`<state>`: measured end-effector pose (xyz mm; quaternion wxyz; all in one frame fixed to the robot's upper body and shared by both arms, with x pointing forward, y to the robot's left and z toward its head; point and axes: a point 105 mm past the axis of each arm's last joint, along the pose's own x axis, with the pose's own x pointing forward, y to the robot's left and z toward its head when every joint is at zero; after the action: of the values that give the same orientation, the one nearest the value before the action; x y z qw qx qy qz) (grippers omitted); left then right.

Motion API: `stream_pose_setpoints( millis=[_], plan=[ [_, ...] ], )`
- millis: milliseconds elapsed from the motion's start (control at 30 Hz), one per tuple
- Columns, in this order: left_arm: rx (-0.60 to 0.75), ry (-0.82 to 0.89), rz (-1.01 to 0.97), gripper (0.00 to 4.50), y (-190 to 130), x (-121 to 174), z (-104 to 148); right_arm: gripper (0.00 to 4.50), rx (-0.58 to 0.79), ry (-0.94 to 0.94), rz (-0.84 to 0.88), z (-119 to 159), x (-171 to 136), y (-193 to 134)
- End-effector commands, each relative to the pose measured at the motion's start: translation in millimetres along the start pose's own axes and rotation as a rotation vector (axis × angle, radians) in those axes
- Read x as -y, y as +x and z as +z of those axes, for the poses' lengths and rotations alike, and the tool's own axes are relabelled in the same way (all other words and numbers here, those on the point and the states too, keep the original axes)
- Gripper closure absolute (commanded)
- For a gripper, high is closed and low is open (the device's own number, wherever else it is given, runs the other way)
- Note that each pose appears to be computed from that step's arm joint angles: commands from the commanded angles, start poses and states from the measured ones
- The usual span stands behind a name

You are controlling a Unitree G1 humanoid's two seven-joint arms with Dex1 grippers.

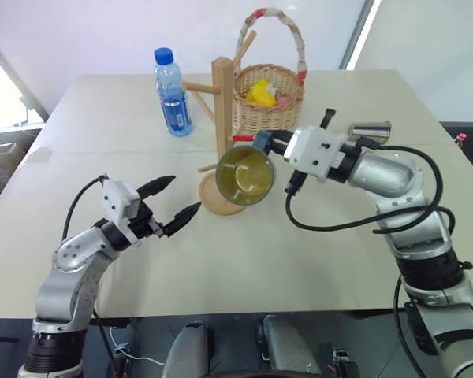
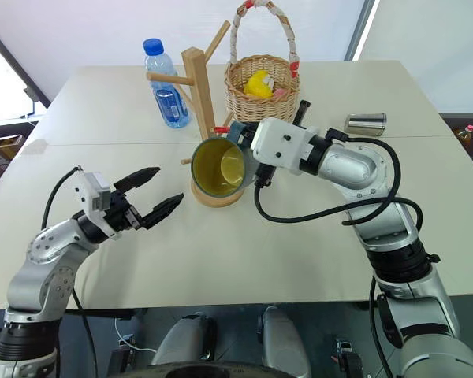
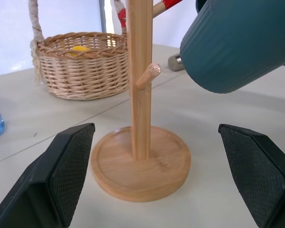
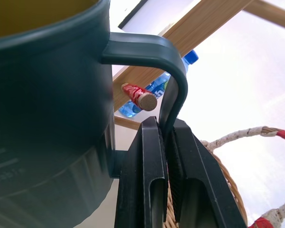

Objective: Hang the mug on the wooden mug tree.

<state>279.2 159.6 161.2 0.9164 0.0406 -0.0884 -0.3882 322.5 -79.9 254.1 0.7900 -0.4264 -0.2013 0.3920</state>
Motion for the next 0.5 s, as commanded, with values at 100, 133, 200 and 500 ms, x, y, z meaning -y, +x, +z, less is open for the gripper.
stream_pose_setpoints(
  millis=[100, 133, 200, 500],
  plan=[
    [0.073, 0.013, -0.04, 0.0, -2.9, 7.7, 24.8, 4.47, 0.018, -0.049, -0.026, 10.3, 12.3, 4.3],
    [0.074, 0.01, -0.044, 0.0, -3.1, 8.2, 26.0, 4.47, 0.013, -0.049, -0.03, 9.3, 13.1, 5.5],
    [0.073, 0.01, -0.051, 0.0, -2.8, 8.7, 27.6, 4.47, 0.004, -0.052, -0.031, 7.5, 13.8, 7.6],
    [0.088, 0.001, -0.087, 0.0, 0.9, 12.6, 34.8, 4.47, -0.026, -0.062, -0.013, 1.1, 11.8, 17.0]
  ],
)
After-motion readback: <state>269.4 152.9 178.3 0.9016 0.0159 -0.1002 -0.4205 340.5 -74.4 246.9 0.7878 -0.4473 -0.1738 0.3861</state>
